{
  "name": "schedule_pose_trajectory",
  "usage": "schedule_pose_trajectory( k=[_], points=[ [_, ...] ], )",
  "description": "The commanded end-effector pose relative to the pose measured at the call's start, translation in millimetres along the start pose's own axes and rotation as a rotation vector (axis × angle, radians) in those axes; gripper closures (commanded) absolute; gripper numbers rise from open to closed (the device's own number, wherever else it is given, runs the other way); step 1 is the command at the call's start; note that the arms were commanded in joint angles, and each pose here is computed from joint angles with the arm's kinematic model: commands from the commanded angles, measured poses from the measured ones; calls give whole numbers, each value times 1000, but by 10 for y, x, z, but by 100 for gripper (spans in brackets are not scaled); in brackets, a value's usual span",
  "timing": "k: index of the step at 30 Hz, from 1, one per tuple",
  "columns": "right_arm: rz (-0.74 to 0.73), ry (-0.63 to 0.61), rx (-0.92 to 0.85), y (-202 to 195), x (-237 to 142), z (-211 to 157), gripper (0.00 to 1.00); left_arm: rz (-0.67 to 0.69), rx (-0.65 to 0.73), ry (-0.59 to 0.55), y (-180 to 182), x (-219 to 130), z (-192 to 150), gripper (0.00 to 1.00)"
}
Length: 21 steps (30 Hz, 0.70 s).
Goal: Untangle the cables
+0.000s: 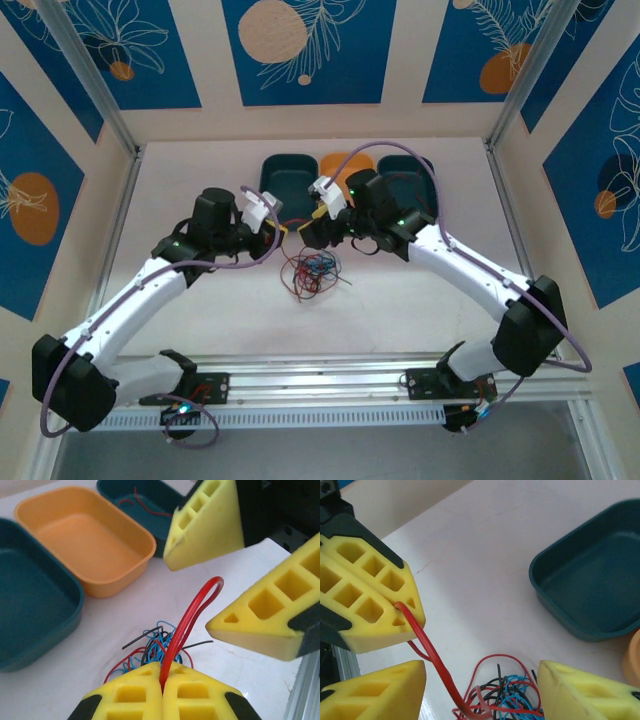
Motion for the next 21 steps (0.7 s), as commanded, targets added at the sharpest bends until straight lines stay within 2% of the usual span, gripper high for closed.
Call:
schedule_pose_trajectory(
  k=[1, 5, 11, 13, 15, 16, 17, 19, 21],
  points=[
    [12, -38, -98, 112, -229, 84, 38, -105, 109, -39, -238, -151, 200, 100],
    [77, -51, -131, 260, -319, 139, 39, -157, 145, -35, -314, -150, 252, 100],
    [125, -43, -130, 349, -263, 151, 52, -175, 147, -28, -306, -82, 293, 100],
    [129, -50, -125, 355, -258, 164, 66, -176, 144, -26, -299, -66, 298, 100],
    [134, -64, -118, 362, -273, 187, 86, -158, 136, -19, -267, -51, 286, 100],
    [134, -72, -113, 358, -286, 202, 93, -145, 132, -19, -246, -46, 287, 100],
    [129, -84, -108, 349, -314, 229, 100, -127, 126, -17, -217, -45, 276, 93],
    [115, -107, -90, 313, -366, 277, 100, -104, 117, -17, -187, -45, 263, 71],
    [77, -135, -68, 242, -448, 351, 100, -75, 106, -30, -152, -58, 247, 42]
  ],
)
Point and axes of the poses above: each hand's point on the last joint's axis, 136 mm out from that joint toward the fingers, its own x axis out along the fingers, its own y axis along the line the jaws close on, z = x × y, the point moved 2 cm from there along -x, back along the fingers, and after that the axes turned 4 degrees about -x, right-handed, at the moved point
